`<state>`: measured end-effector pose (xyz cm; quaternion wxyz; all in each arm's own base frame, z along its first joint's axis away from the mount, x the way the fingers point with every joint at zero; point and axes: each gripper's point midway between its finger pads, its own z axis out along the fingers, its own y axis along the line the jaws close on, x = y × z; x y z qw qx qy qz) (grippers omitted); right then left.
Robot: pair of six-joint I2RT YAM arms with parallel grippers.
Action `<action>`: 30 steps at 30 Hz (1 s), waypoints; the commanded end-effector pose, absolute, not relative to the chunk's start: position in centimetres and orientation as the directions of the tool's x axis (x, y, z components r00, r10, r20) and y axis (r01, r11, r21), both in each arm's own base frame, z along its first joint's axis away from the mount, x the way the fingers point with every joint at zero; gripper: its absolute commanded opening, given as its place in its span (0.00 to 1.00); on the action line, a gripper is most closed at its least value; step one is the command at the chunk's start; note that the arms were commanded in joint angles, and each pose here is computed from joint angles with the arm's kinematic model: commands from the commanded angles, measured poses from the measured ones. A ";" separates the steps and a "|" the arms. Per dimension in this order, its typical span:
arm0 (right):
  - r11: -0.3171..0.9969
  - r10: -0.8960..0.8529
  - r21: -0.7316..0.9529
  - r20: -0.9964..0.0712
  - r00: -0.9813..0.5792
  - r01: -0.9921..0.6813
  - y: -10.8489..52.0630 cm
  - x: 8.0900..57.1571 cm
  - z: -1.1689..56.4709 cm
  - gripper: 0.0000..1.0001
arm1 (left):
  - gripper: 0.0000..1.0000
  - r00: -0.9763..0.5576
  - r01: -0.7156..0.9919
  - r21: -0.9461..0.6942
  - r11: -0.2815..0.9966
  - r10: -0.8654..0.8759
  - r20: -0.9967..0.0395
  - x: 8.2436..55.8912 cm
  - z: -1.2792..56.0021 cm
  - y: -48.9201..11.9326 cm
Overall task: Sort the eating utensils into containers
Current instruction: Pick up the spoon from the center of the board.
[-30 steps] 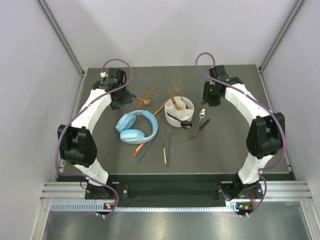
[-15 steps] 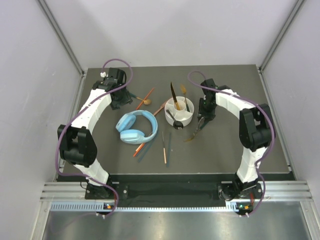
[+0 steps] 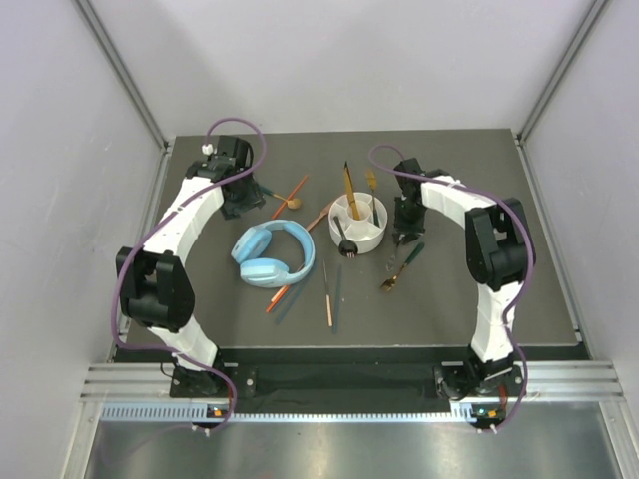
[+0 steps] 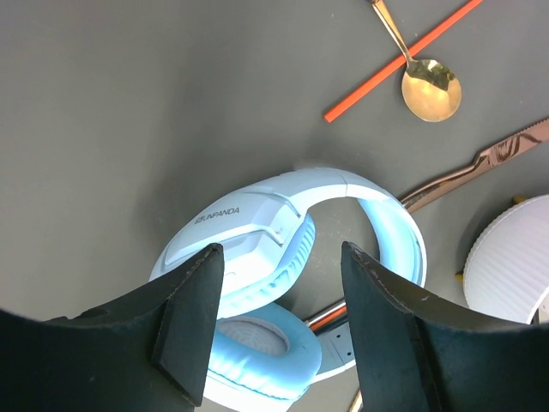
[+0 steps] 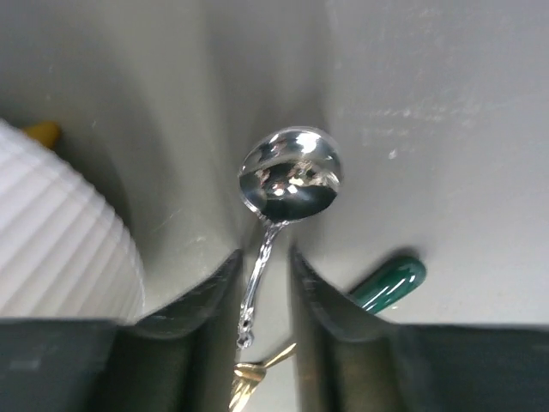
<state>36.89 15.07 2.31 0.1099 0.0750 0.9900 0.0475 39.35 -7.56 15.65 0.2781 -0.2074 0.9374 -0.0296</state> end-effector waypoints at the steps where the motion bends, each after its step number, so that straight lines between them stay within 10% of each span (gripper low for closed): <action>1: 0.990 0.142 0.029 -0.234 -0.962 0.139 14.3 37.7 2.3 0.23 | 0.62 -0.749 -0.337 -0.200 0.920 -0.390 -0.536 40.4 16.6 -8.2; 12: 0.991 0.122 -0.028 -0.171 -0.978 0.129 13.6 36.5 0.6 0.00 | 0.62 -0.754 -0.333 -0.199 0.922 -0.387 -0.531 40.2 16.3 -8.2; 30: 0.991 0.118 0.123 -0.577 -0.808 0.056 14.5 42.0 15.6 0.00 | 0.63 -0.887 -0.159 -0.408 0.899 -0.311 -0.341 39.8 12.8 -14.7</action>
